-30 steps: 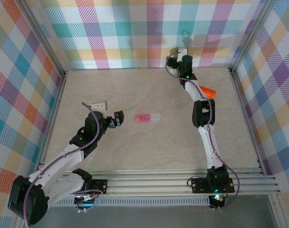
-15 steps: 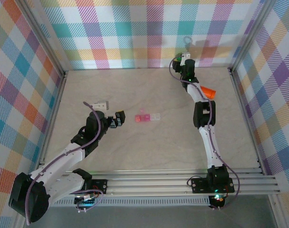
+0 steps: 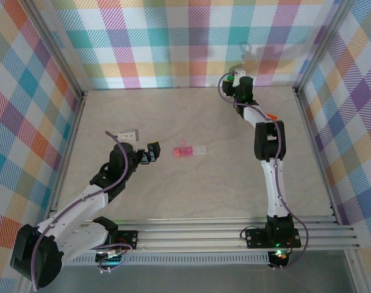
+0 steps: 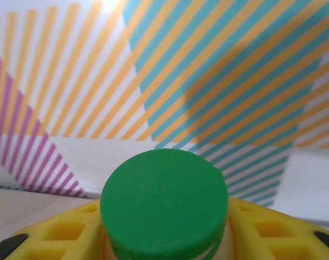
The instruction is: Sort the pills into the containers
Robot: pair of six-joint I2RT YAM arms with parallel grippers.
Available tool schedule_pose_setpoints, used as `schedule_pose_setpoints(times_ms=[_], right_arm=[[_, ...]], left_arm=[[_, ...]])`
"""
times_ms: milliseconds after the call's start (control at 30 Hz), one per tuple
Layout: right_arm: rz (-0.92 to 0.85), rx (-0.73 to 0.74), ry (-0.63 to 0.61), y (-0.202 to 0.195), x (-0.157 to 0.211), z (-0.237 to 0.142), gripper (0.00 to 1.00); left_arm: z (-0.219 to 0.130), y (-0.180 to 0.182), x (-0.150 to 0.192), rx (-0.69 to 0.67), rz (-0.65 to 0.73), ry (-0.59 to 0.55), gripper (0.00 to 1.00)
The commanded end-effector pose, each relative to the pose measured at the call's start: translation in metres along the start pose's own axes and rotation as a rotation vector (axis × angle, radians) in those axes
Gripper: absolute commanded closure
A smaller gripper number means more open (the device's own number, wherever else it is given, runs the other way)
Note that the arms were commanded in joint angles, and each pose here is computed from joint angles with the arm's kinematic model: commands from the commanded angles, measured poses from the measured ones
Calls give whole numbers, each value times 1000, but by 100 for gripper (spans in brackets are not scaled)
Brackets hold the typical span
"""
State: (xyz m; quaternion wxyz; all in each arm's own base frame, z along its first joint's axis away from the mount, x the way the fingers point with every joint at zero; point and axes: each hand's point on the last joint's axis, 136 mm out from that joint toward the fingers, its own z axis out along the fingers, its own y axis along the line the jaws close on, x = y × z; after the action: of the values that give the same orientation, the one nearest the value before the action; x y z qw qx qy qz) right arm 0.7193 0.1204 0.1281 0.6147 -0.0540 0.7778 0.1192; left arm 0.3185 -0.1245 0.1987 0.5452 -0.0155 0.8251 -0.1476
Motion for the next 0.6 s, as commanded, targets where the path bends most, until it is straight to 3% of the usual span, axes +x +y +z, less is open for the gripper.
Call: schedule_pose_setpoints(times_ms=[0, 100, 267, 567], right_arm=[[-31, -45, -211, 24, -96, -47, 59], [-16, -22, -203, 32, -102, -86, 59], [-2, 37, -54, 63, -88, -165, 62], [156, 35, 224, 128, -6, -316, 59]], left_arm=[[-9, -3, -11, 7, -10, -32, 0], [-15, -2, -16, 0, -11, -48, 0], [-27, 0, -26, -2, -26, -89, 0], [-41, -8, -36, 58, -53, -139, 0]])
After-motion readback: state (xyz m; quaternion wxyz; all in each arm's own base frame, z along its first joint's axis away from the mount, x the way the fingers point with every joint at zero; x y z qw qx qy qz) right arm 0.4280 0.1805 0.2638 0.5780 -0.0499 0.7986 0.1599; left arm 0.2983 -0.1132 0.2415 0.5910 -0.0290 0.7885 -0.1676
